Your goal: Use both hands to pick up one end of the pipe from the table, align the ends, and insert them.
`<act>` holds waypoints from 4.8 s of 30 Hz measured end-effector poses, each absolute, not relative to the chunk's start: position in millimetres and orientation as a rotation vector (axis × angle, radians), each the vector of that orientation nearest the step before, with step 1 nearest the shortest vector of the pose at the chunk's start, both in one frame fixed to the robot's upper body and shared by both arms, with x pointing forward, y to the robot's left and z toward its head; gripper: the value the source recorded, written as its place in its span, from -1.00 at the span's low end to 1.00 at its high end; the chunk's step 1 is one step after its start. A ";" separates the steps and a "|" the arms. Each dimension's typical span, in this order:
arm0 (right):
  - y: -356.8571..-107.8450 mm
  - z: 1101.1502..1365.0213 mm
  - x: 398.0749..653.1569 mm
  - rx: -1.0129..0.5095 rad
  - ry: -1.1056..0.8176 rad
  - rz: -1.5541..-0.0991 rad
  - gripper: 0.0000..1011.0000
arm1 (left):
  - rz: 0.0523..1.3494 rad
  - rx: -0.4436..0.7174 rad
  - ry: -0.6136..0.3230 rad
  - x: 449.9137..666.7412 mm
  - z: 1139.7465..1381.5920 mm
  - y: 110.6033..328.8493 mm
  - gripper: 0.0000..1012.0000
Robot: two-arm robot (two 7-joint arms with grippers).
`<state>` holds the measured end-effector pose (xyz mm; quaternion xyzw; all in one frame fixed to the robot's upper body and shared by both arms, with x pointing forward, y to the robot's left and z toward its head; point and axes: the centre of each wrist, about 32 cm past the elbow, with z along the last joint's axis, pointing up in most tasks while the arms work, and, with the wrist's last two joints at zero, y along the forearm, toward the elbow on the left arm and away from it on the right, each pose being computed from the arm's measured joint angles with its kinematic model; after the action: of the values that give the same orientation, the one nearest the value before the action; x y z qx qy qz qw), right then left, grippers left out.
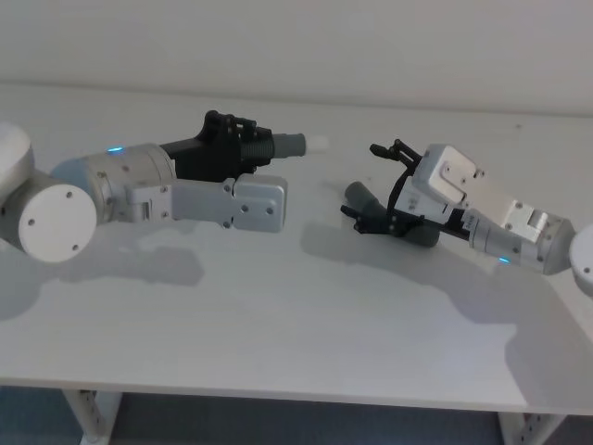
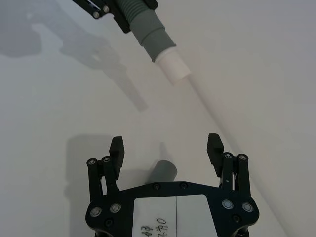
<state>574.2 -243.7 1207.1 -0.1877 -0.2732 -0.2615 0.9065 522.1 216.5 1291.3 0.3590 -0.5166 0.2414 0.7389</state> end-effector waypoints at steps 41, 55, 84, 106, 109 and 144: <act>-299.7 1241.3 643.3 -0.465 -0.074 -0.405 0.98 | 0.530 0.788 -1.134 522.1 1291.3 216.4 -0.37; -319.1 1240.5 635.5 -0.420 0.124 -0.346 0.98 | 0.530 0.788 -1.134 522.1 1291.3 216.4 -0.37; -294.3 1227.0 633.5 -0.563 -0.045 -0.356 0.98 | 0.530 0.788 -1.134 522.1 1291.3 216.4 -0.37; -288.1 1221.1 635.4 -0.574 -0.097 -0.376 0.02 | 0.530 0.788 -1.134 522.1 1291.3 216.4 -0.37; -288.1 1220.7 635.5 -0.576 -0.098 -0.377 -0.20 | 0.530 0.788 -1.134 522.1 1291.3 216.4 -0.37; -294.2 1226.5 628.0 -0.594 -0.204 -0.425 -0.42 | 0.530 0.788 -1.134 522.1 1291.3 216.5 -0.37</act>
<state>628.0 -294.2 1226.5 -0.2898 -0.0997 -0.2073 0.9291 522.1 216.5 1291.3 0.3590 -0.5166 0.2414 0.7389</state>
